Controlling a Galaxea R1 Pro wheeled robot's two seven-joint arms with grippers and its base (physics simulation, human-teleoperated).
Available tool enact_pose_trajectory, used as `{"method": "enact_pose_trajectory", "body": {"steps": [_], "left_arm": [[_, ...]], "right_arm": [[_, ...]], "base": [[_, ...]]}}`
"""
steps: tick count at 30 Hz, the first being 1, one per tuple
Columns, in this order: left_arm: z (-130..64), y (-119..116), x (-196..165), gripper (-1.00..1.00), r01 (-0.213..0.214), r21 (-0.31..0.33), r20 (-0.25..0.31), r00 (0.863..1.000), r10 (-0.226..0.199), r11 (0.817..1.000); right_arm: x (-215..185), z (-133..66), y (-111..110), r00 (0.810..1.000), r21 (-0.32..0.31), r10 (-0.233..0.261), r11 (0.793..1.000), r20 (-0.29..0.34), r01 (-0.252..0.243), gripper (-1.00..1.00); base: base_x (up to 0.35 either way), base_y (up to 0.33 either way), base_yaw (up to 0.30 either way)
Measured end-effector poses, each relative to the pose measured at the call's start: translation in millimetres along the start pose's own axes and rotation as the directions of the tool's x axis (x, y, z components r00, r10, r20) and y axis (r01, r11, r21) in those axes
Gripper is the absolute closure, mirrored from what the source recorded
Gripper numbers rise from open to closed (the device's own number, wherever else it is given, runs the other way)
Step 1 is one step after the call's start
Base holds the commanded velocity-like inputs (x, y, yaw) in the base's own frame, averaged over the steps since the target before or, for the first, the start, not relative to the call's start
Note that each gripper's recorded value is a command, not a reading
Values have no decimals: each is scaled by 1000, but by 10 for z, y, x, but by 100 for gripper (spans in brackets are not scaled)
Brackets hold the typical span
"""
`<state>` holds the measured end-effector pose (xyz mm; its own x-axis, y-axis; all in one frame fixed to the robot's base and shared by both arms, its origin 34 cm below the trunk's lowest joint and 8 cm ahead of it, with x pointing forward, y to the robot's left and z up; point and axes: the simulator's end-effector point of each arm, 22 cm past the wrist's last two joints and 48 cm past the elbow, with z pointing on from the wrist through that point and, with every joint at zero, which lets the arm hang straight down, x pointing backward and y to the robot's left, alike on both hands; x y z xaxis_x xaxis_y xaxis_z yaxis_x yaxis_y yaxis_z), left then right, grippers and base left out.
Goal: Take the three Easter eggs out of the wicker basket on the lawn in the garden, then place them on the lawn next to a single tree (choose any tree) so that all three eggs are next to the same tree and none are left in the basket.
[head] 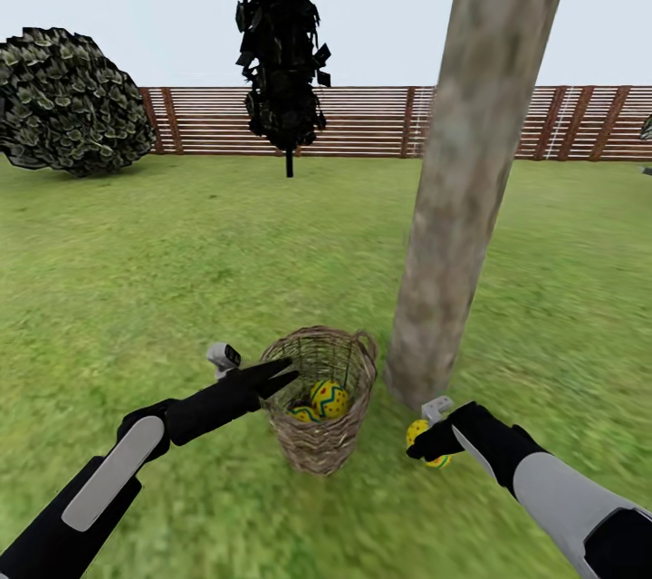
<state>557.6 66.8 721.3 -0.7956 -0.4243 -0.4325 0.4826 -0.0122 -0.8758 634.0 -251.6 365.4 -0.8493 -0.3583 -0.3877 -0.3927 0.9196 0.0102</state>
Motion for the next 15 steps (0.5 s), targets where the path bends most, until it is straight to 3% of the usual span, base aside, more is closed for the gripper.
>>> {"method": "enact_pose_trajectory", "body": {"steps": [3,5,9,15], "left_arm": [[-1,-1,-3,-100,-1,0,1,1000,1,1000],[-2,4,-3,-100,-1,-1,1,1000,1,1000],[-24,71,-7,-100,12,-12,6,1000,-11,1000],[-36,107,-7,-100,18,-19,8,1000,-18,1000]], "right_arm": [[41,-68,-49,1000,-59,11,998,3,-11,-100],[88,-221,-195,999,-136,42,990,14,-40,-100],[-241,-675,-192,989,-320,80,947,122,-37,-100],[-744,-1207,-79,973,-412,105,911,207,-11,-100]], "base": [[13,336,0],[3,286,0],[1,90,0],[0,9,0]]}}
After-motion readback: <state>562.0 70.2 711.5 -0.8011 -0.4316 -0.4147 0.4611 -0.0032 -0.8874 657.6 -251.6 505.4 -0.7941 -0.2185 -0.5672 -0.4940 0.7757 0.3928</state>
